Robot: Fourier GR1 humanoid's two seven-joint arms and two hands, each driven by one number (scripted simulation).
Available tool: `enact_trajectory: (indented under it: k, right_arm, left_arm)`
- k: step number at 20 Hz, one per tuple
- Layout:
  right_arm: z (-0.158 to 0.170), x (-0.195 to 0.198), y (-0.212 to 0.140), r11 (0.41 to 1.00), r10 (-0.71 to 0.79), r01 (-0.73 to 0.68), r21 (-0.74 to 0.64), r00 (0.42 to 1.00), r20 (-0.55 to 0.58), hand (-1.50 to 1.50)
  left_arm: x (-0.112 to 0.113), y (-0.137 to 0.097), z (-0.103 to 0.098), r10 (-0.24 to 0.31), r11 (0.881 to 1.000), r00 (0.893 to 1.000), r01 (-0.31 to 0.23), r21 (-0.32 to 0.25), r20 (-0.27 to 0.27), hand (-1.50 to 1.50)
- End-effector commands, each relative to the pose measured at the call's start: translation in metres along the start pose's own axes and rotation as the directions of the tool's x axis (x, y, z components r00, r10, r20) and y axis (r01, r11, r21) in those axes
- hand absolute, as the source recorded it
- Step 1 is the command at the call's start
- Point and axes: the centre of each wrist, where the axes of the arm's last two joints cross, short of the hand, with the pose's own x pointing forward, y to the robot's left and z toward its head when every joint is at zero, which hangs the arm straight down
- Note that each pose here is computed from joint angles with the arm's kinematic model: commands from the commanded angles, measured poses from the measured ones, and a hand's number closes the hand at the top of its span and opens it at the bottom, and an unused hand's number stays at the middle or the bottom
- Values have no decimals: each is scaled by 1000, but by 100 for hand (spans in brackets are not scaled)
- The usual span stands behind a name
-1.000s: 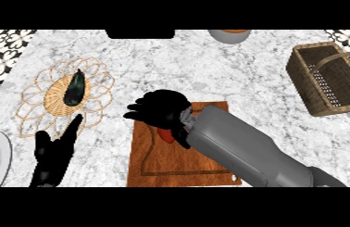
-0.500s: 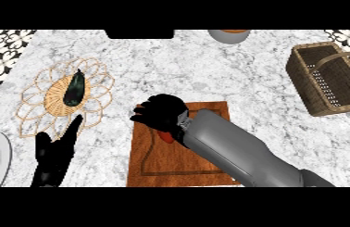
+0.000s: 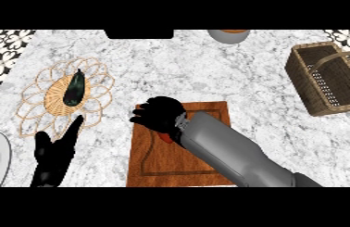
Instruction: Pick the bell pepper from the cutting board and place it in the basket
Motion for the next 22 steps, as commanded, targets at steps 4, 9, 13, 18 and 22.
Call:
enact_trajectory:
  k: [4, 9, 13, 18, 22]
  right_arm:
    - [-7, -8, 9, 1000, 13, -13, -4, 1000, 0, 150]
    - [5, -26, 24, 988, 141, -136, -66, 988, 65, 150]
    - [-15, -13, 23, 984, 162, -157, -80, 985, 56, 150]
    - [4, -21, 39, 987, 94, -97, -128, 995, -36, 150]
    - [46, -76, 65, 979, -169, 107, -172, 898, -406, 150]
  left_arm:
    - [-22, 5, 5, -1, 1000, 992, 0, -8, -125, 0]
    - [-11, -5, 7, 14, 1000, 994, -14, 2, -111, 0]
    - [-25, 6, -1, -24, 1000, 994, 25, 8, -105, 0]
    - [-20, 7, -2, 12, 1000, 992, -9, 26, -124, 0]
    - [-36, 22, 21, 58, 993, 986, -41, 113, -153, 0]
